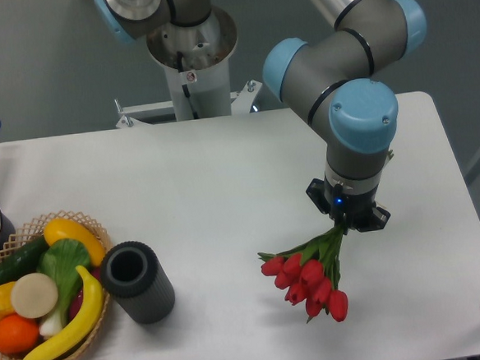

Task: Insert the flowers into the vase
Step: 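Hold the red tulip bunch in the gripper and start moving toward the vase, then lift the tulips up and swing them over the dark grey vase, then lower the tulip stems into the vase opening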

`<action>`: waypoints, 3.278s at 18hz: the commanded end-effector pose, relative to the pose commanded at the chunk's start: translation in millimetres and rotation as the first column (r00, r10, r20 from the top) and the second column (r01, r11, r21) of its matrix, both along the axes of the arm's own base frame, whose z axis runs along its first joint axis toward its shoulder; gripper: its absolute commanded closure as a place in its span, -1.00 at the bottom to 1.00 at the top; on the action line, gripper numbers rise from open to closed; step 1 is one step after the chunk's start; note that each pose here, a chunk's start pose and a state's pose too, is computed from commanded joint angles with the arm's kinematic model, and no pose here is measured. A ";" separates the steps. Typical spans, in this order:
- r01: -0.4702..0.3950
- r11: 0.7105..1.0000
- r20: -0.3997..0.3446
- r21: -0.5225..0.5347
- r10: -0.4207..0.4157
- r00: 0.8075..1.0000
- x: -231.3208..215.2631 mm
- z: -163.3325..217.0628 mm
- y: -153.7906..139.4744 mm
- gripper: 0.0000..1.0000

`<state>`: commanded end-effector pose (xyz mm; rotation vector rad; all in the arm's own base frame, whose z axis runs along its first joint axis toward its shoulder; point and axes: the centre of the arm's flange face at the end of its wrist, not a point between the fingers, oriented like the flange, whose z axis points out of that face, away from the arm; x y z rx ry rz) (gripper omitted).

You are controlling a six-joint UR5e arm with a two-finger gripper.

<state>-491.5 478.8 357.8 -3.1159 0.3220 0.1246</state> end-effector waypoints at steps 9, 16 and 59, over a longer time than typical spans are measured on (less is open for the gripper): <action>-0.004 0.991 0.019 0.135 0.001 1.000 2.0 6.9 14.5 0.79; -0.073 0.922 0.105 0.380 0.035 0.994 22.6 16.8 35.7 0.80; -0.283 0.242 0.372 0.928 -0.599 0.709 138.9 87.1 66.8 0.76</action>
